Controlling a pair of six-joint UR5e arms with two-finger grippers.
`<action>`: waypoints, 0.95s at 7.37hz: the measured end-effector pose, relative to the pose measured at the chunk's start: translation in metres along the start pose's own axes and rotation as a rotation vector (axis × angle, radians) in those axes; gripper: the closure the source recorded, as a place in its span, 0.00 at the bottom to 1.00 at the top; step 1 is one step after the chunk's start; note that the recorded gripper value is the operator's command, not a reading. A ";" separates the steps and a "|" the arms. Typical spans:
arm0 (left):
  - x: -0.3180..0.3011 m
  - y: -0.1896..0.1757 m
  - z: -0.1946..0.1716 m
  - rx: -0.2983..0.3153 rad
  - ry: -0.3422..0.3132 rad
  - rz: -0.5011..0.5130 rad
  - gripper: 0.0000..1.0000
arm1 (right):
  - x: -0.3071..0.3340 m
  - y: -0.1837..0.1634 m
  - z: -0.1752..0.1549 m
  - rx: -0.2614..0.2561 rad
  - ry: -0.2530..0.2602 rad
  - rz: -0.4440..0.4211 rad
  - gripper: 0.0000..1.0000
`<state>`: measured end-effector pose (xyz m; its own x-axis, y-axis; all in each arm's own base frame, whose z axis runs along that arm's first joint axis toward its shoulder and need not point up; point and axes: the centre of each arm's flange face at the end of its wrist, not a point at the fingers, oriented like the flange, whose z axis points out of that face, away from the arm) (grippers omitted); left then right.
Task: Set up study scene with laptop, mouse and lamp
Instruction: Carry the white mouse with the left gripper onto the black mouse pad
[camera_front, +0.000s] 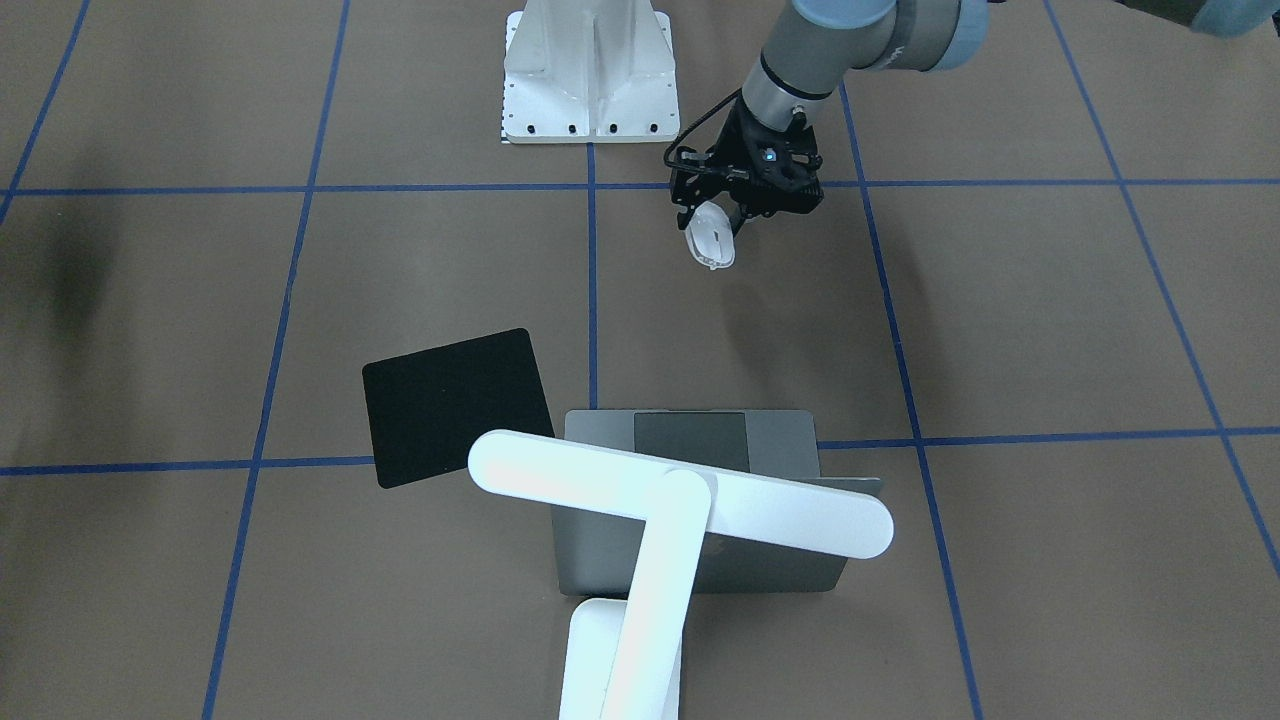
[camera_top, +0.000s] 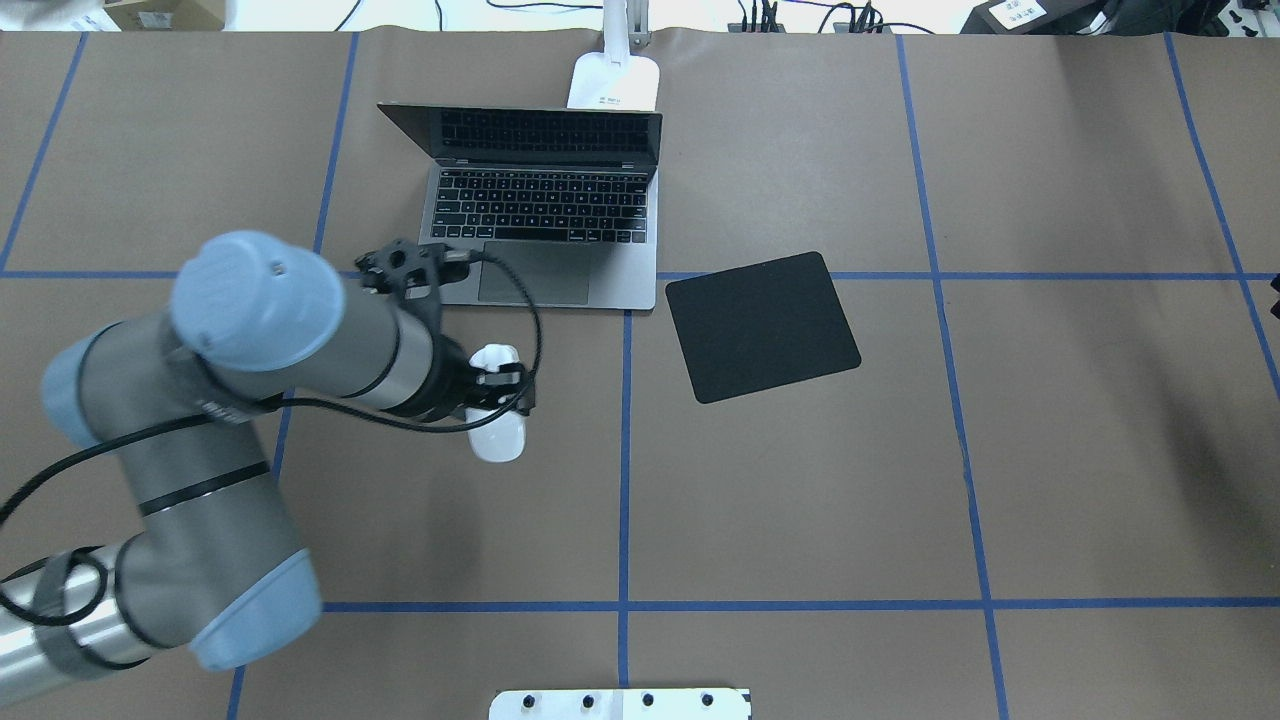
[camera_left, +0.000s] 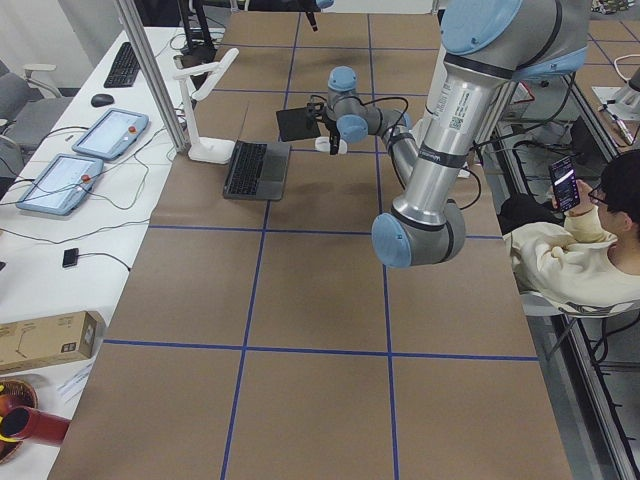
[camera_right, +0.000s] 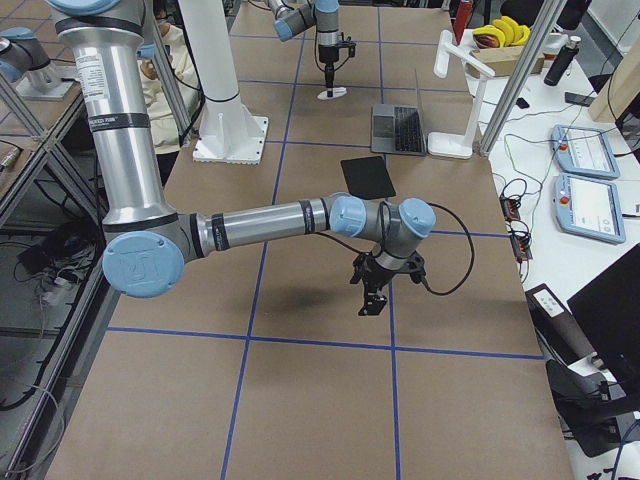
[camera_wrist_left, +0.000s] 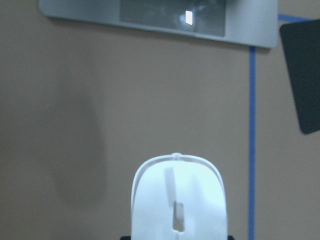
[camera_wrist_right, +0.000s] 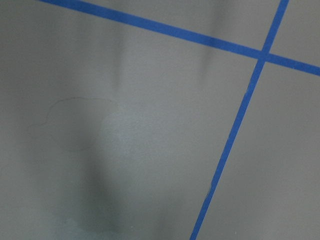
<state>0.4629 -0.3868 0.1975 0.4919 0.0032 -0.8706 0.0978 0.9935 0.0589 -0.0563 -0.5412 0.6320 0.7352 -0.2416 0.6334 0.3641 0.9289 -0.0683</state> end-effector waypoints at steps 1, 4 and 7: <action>0.027 -0.012 0.003 0.027 -0.004 0.002 0.81 | 0.019 -0.003 0.014 0.017 -0.021 -0.010 0.00; 0.108 -0.037 0.024 0.116 -0.016 0.001 0.81 | 0.038 0.006 0.030 0.035 -0.055 -0.014 0.00; 0.192 -0.027 0.082 0.204 -0.076 -0.015 0.81 | 0.036 0.006 0.027 0.050 -0.090 -0.002 0.00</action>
<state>0.6260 -0.4223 0.0691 0.5523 -0.0280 -0.8332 0.2751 0.9496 0.1504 -0.0432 -0.5364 0.6749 0.6791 -0.2195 0.7005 0.3349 0.9418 -0.0295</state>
